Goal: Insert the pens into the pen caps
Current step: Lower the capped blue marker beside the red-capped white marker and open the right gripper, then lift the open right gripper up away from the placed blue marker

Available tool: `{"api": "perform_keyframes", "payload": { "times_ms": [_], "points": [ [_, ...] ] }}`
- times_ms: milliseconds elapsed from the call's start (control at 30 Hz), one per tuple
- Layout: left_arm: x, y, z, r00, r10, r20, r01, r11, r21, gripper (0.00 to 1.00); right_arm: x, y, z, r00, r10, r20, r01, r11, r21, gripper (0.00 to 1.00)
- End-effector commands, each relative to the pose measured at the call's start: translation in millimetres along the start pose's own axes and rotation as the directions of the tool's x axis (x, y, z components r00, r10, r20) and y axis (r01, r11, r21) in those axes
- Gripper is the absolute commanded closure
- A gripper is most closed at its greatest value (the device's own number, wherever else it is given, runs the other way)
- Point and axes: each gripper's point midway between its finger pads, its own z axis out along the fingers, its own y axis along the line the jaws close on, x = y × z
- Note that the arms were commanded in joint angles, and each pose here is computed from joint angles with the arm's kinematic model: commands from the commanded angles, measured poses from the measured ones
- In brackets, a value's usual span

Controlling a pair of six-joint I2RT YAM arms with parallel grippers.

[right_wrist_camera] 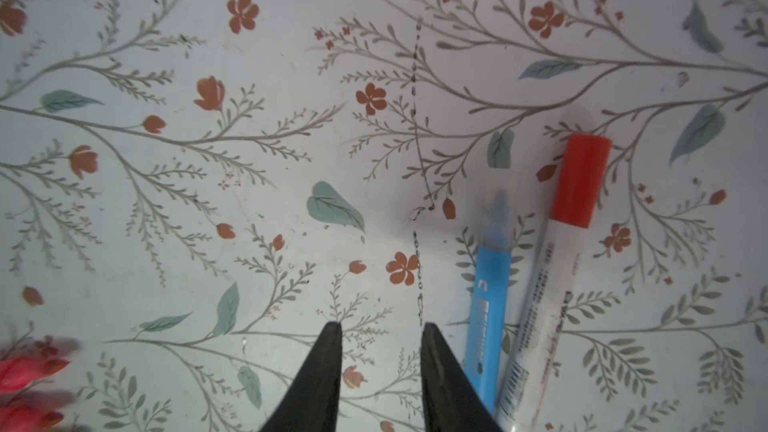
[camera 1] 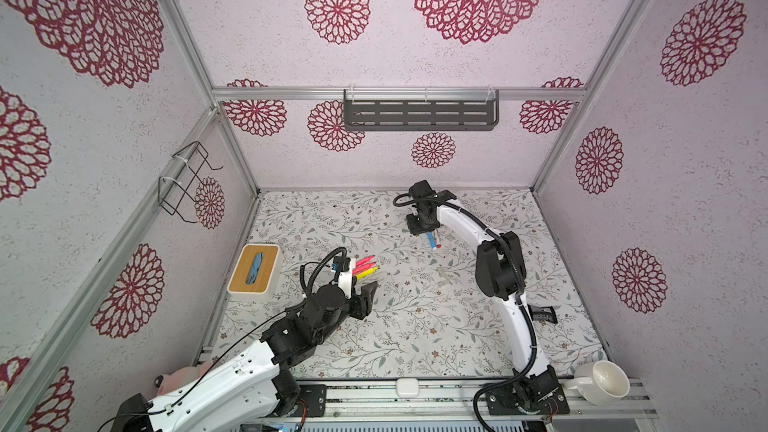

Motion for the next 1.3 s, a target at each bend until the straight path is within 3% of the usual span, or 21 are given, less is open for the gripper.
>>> {"api": "perform_keyframes", "payload": {
  "times_ms": [0, 700, 1267],
  "points": [
    [0, 1, -3, 1.000, -0.002, 0.012, 0.002, 1.000, -0.003, 0.36, -1, -2, 0, 0.999, 0.032, -0.010, -0.032, 0.999, -0.003, 0.66],
    [-2, 3, -3, 1.000, 0.010, 0.015, -0.009, 1.000, -0.018, 0.36, 5, -34, 22, 0.993, 0.107, -0.051, -0.102, 0.990, 0.096, 0.66],
    [-1, 5, -7, 1.000, 0.004, 0.017, -0.003, 1.000, -0.020, 0.36, -8, -41, 8, 0.990, 0.141, 0.004, -0.141, 0.982, 0.122, 0.66]
  ]
}}
